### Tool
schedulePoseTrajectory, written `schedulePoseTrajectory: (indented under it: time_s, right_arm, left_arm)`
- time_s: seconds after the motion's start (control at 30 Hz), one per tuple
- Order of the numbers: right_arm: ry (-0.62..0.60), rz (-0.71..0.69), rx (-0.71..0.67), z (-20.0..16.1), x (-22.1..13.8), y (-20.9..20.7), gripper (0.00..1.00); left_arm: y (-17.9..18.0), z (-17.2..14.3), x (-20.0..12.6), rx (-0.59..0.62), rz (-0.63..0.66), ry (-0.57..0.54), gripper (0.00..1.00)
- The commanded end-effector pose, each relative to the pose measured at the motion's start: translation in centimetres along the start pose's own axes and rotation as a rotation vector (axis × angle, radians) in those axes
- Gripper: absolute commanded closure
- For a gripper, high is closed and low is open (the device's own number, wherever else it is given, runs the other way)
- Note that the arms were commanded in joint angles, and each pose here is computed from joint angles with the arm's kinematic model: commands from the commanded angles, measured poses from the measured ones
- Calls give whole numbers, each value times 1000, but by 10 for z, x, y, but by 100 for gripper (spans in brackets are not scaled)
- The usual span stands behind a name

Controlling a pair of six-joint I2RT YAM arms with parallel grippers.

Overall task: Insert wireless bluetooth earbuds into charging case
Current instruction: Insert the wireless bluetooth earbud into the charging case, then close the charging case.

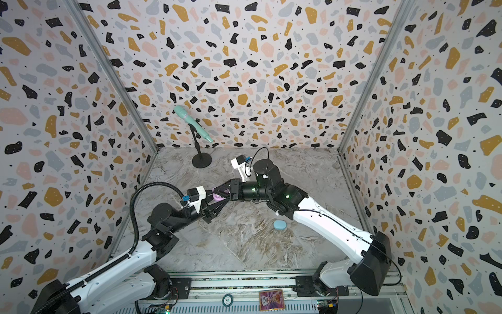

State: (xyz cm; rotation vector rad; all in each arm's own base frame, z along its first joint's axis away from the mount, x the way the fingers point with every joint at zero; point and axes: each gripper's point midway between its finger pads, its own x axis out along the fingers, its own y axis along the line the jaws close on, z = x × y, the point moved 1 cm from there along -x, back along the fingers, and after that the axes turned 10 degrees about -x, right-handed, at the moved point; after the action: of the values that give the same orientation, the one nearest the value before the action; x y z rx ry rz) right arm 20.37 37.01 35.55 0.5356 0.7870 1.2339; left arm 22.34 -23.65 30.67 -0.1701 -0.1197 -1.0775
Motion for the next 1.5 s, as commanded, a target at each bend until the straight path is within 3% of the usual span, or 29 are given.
schedulePoseTrajectory:
  time_s: [0.0, 0.53, 0.77, 1.1, 1.47]
  right_arm:
    - [13, -21, 0, -3, -7, 3, 60]
    - [54, -107, -33, -4, -41, 22, 58]
    - [32, -171, -142, 27, -49, 38, 58]
    - [89, -277, -218, 37, -24, 15, 74]
    - [170, -344, -221, 5, -8, 1, 74]
  left_arm:
    - [-5, 30, -3, 80, -6, -111, 98]
    - [5, 26, -4, 81, 57, -106, 99]
    - [5, 22, -3, 77, 53, -85, 99]
    - [3, 25, -3, 73, 43, -85, 99]
    - [4, 26, -3, 74, 47, -97, 99]
